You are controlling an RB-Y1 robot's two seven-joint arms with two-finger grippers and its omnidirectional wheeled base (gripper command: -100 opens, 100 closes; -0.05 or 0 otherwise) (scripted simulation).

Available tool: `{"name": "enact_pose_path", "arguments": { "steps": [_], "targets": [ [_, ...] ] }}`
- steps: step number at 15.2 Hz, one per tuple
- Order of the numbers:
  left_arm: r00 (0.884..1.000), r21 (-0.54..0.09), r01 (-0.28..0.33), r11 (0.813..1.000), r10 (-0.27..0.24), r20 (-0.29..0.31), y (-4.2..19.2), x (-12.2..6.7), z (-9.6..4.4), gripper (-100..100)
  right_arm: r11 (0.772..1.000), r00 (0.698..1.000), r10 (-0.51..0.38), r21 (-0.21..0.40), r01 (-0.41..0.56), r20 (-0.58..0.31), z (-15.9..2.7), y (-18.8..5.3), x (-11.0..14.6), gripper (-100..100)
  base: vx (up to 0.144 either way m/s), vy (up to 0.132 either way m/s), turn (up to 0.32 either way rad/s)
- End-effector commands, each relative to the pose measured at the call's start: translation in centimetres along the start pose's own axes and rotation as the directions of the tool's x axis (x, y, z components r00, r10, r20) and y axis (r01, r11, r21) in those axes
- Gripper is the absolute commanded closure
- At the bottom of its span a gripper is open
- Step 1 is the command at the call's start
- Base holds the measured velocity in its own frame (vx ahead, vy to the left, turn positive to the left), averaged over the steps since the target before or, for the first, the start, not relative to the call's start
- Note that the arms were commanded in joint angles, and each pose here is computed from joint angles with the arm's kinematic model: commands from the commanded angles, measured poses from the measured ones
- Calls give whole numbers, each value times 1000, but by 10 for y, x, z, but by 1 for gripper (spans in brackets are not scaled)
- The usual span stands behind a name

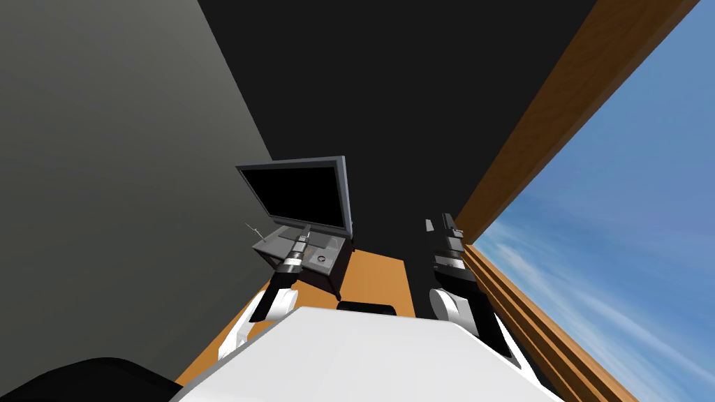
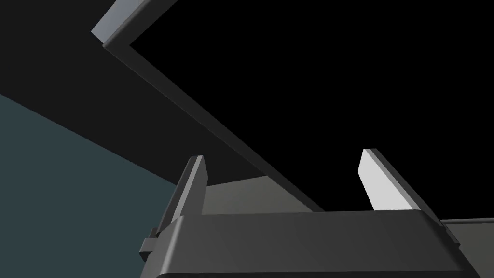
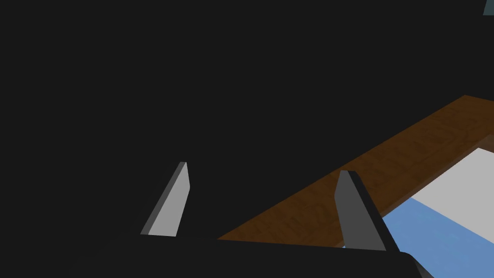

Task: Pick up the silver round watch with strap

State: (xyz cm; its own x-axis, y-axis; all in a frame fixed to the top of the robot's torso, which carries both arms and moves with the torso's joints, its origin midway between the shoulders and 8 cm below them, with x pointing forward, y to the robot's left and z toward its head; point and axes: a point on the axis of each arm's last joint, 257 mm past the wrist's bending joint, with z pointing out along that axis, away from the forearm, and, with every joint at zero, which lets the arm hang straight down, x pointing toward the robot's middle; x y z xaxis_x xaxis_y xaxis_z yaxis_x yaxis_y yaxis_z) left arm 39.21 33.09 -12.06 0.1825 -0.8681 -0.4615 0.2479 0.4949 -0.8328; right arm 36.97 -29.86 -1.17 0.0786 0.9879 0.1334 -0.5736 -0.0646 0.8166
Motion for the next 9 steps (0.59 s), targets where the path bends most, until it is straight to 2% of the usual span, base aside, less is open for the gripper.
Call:
{"name": "enact_pose_path", "arguments": {
  "steps": [1, 2, 3, 4, 5, 6, 7, 9],
  "targets": [
    [1000, -82, -29, 996, 28, -13, 31, -2, -4, -100, 1000, 1000, 0, 0, 0, 0, 0, 0, 0, 0, 66, 10, -43],
    [999, -91, -29, 995, 28, -15, 33, -1, -4, -100, 1000, 1000, 0, 0, 0, 0, 0, 0, 0, 0, 68, 9, -40],
    [999, -143, -48, 988, 46, -23, 52, -4, -8, -100, 1000, 1000, 0, 0, 0, 0, 0, 0, 0, 0, 76, -5, -48],
    [999, -153, -49, 987, 45, -26, 55, -3, -8, -100, 1000, 1000, 0, 0, 0, 0, 0, 0, 0, 0, 71, -10, -37],
    [997, -209, -67, 976, 61, -36, 75, -6, -13, -100, 1000, 1000, 0, 0, 0, 0, 0, 0, 0, 0, 71, -6, -48],
    [997, -216, -67, 974, 60, -38, 77, -5, -14, -100, 1000, 1000, 0, 0, 0, 0, 0, 0, 0, 0, 68, -1, -42],
    [996, -266, -85, 960, 75, -47, 96, -9, -20, -100, 1000, 1000, 0, 0, 0, 0, 0, 0, 0, 0, 77, 7, -50],
    [996, -279, -85, 957, 73, -52, 100, -8, -21, -100, 1000, 1000, 0, 0, 0, 0, 0, 0, 0, 0, 64, 7, -29]
  ]
}}
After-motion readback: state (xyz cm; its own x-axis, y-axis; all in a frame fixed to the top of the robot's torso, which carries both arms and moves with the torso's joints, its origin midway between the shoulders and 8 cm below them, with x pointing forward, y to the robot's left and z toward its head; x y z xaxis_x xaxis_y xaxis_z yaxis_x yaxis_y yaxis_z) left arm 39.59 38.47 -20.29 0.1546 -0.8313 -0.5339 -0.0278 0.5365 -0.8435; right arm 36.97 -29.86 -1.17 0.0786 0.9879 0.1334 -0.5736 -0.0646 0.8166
